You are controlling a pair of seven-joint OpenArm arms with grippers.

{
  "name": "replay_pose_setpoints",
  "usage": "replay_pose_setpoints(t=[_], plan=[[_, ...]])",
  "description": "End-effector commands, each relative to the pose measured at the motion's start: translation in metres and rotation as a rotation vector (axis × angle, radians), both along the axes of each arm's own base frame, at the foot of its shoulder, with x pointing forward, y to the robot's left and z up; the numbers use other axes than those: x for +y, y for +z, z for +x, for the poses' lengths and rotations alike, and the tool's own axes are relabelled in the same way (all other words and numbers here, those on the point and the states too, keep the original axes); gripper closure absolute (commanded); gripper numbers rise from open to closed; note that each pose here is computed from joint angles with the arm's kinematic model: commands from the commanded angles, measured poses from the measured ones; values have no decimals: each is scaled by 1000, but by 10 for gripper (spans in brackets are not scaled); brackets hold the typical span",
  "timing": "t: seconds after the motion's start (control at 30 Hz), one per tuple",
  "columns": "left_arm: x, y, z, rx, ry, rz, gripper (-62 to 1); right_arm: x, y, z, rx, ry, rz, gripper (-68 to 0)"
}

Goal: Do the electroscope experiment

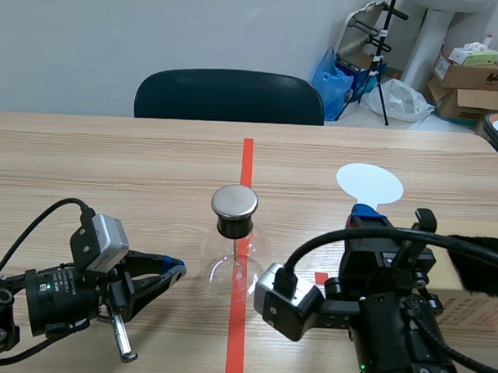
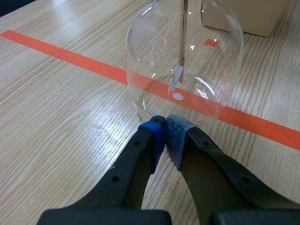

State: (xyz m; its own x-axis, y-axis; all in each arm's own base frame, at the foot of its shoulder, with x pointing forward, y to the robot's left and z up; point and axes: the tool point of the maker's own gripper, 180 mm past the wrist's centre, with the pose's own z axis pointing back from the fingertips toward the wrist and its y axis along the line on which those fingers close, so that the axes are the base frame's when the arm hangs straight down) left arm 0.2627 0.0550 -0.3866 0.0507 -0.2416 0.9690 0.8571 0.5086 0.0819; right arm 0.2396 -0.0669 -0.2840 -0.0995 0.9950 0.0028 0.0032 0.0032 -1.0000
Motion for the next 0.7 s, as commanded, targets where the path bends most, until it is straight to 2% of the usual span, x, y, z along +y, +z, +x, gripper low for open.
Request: replay_pose_setpoints(t=[0.0,0.2,0.67], plan=[[-4,11,5,-26,4,-35,-30,-2,12,5,-43,0,4,-17],[-4,11,5,-26,4,-34,-30,10,12,4,-43,65,3,-17],[-3,11,5,-26,4,-33,-30,63,12,-14,-44,375,-5,-17]])
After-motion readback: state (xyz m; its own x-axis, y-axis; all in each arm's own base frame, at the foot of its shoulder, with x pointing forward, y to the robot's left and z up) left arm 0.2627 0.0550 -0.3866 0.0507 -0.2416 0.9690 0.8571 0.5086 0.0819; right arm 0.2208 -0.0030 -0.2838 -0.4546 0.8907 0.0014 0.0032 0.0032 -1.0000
